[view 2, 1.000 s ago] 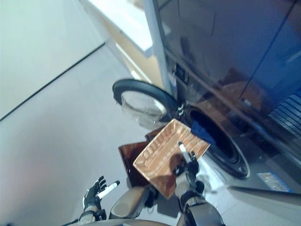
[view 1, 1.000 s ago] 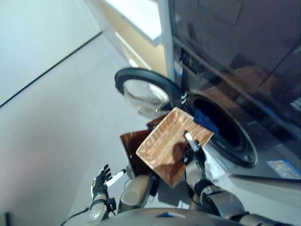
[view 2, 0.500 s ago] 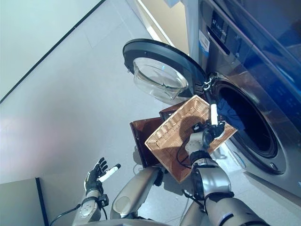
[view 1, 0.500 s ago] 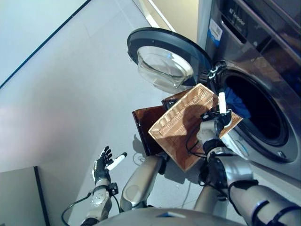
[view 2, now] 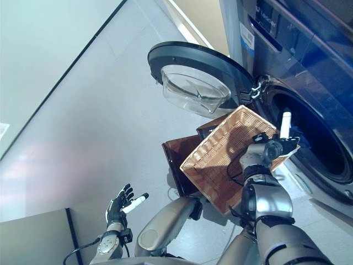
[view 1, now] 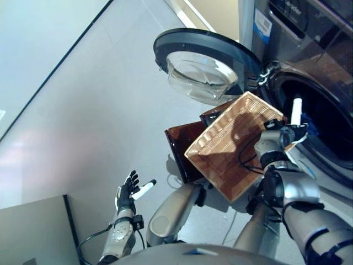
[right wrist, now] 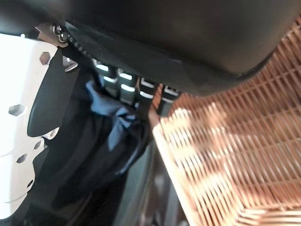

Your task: Pick up the clothes and place them into the washing machine

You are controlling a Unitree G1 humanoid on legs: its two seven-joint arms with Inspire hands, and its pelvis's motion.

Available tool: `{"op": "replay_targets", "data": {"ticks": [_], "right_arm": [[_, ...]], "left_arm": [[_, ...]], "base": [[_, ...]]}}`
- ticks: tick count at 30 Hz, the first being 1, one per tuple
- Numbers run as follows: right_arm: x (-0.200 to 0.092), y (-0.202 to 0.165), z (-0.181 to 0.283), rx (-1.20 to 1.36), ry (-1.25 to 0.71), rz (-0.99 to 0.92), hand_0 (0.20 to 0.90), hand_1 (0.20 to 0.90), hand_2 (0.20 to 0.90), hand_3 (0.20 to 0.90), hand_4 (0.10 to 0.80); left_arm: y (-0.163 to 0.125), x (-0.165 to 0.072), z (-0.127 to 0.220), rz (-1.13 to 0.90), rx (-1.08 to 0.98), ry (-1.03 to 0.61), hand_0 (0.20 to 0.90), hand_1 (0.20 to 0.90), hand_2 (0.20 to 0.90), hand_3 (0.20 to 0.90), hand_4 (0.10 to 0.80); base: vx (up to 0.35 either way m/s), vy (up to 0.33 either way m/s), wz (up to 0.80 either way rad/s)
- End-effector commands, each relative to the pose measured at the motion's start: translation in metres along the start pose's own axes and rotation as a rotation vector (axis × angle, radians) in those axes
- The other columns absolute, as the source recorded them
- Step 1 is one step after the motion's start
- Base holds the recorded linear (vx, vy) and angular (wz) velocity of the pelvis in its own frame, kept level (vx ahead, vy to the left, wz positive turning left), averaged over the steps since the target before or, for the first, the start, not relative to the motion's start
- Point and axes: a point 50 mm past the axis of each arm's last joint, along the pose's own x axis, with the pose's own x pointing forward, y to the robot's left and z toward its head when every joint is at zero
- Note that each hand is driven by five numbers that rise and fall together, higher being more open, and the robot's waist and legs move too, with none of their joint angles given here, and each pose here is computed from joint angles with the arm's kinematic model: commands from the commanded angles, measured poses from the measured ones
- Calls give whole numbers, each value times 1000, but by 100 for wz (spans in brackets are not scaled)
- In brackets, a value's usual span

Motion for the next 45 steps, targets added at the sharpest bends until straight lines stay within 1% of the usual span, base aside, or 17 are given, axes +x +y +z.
{"op": "replay_targets", "data": {"ticks": [1, 2, 4, 5, 6, 8, 9, 10, 11, 12, 16, 21, 25, 31, 38, 39, 45], "right_arm": [[4, 63, 105, 8, -348, 182, 900, 900, 900, 900, 800], [1, 77, 127, -3, -414, 222, 900, 900, 900, 900, 800], [-2, 83, 135, -18, -441, 230, 900, 900, 900, 900, 800], [-14, 106, 161, -14, -515, 318, 900, 900, 900, 900, 800], [-14, 107, 161, -14, -515, 319, 900, 900, 900, 900, 800], [-47, 144, 180, -23, -634, 503, 900, 900, 900, 900, 800], [-58, 152, 180, -18, -659, 552, 900, 900, 900, 900, 800], [-58, 152, 179, -19, -660, 551, 900, 900, 900, 900, 800], [-75, 164, 179, -11, -695, 650, 900, 900, 900, 900, 800], [-81, 166, 175, 7, -698, 673, 900, 900, 900, 900, 800], [-81, 164, 159, -1, -669, 672, 900, 900, 900, 900, 800], [-44, 132, 103, -152, -479, 525, 900, 900, 900, 900, 800], [-23, 92, 46, -336, -296, 426, 900, 900, 900, 900, 800], [-33, 47, -32, -515, -86, 412, 900, 900, 900, 900, 800], [-46, 5, -76, -601, 55, 420, 900, 900, 900, 900, 800], [-48, -13, -87, -645, 104, 412, 900, 900, 900, 900, 800], [-72, -74, -127, -740, 289, 435, 900, 900, 900, 900, 800]], "left_arm": [[25, 2, 13, 69, 15, -91, 900, 900, 900, 900, 800], [28, 1, 14, 74, 20, -96, 900, 900, 900, 900, 800], [28, 1, 14, 73, 16, -100, 900, 900, 900, 900, 800], [32, 1, 15, 84, 11, -103, 900, 900, 900, 900, 800], [32, 1, 15, 84, 9, -103, 900, 900, 900, 900, 800], [37, 1, 17, 95, -8, -113, 900, 900, 900, 900, 800], [38, 1, 17, 97, -16, -112, 900, 900, 900, 900, 800], [38, 1, 17, 98, -17, -112, 900, 900, 900, 900, 800], [41, 0, 15, 107, -33, -104, 900, 900, 900, 900, 800], [42, -1, 13, 112, -37, -97, 900, 900, 900, 900, 800], [44, -1, 10, 121, -48, -81, 900, 900, 900, 900, 800], [39, 3, 13, 111, -39, -85, 900, 900, 900, 900, 800], [36, 5, 10, 113, -20, -64, 900, 900, 900, 900, 800], [38, 8, 12, 138, -9, -65, 900, 900, 900, 900, 800], [41, 9, 8, 149, 4, -39, 900, 900, 900, 900, 800], [43, 9, 4, 154, 22, -13, 900, 900, 900, 900, 800], [52, 11, -1, 189, 50, 40, 900, 900, 900, 900, 800]], "base": [[28, 42, -7], [23, 39, -8], [7, 14, -3], [0, 0, 0], [16, 20, -5], [24, 11, -14], [17, 1, -20], [30, -1, -25], [30, 1, -19], [35, 1, -12], [4, -13, -9], [-17, -35, -6], [-13, -35, -4], [-1, -39, 0], [-5, -42, 17], [18, -26, 16], [49, -45, 10]]}}
